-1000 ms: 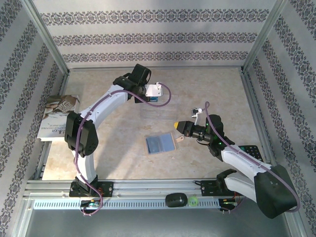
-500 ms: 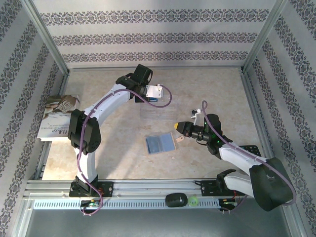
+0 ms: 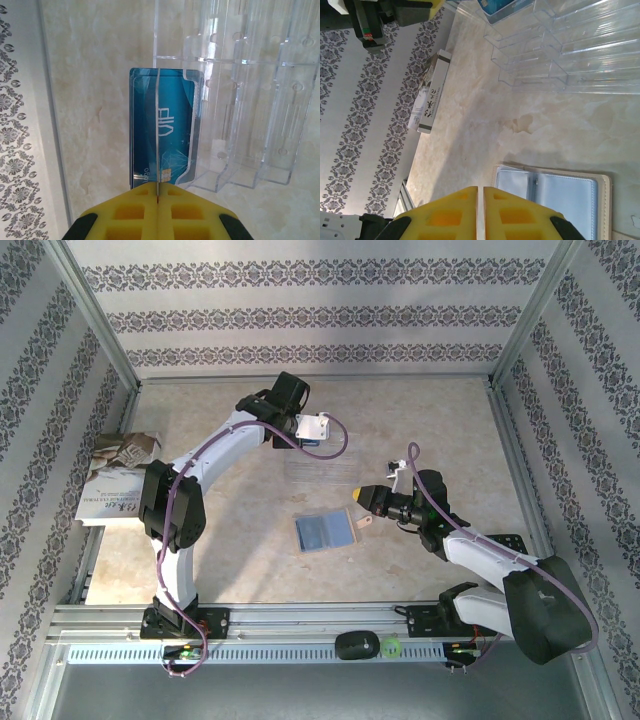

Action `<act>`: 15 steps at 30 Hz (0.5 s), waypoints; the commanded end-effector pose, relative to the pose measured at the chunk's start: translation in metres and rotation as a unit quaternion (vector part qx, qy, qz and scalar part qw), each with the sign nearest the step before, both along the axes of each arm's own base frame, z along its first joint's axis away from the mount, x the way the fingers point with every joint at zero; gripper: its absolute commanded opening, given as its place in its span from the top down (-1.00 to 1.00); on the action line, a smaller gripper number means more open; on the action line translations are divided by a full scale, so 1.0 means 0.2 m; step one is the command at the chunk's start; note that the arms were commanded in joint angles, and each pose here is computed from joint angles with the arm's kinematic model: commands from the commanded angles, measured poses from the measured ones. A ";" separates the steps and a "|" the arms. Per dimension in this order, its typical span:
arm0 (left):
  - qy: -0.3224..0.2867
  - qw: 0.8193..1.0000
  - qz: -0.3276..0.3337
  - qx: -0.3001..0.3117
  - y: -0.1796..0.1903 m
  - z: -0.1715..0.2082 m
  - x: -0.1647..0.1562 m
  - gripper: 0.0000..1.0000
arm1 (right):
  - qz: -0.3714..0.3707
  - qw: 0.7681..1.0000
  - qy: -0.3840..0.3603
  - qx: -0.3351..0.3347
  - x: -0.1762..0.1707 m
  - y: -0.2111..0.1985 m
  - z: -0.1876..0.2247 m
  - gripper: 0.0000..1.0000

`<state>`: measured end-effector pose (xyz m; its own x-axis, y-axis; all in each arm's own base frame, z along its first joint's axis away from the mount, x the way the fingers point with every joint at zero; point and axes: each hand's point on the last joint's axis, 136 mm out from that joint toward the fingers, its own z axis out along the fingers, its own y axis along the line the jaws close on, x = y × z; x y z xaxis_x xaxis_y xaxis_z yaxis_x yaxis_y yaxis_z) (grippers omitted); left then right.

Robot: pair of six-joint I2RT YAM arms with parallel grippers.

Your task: Take the credit cards out of the card holder

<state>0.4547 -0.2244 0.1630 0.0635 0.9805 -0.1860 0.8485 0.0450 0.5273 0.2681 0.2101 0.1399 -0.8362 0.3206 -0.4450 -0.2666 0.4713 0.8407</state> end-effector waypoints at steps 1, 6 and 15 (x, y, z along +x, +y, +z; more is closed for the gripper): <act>0.006 1.000 -0.008 0.013 0.01 -0.07 0.00 1.00 | 0.004 1.000 -0.027 0.010 0.04 0.01 0.07 0.76; 0.006 1.000 -0.009 0.022 0.01 -0.10 0.00 1.00 | 0.004 1.000 -0.027 0.012 0.04 0.01 0.08 0.76; -0.014 1.000 -0.005 0.024 0.01 -0.11 0.03 0.79 | 0.005 1.000 -0.025 0.011 0.04 0.00 0.07 0.76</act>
<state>0.4576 -0.2206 0.1514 0.0585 0.9852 -0.1613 0.8396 0.0389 0.5419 0.2710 0.2079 0.1402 -0.8328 0.3272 -0.4466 -0.2671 0.4691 0.8418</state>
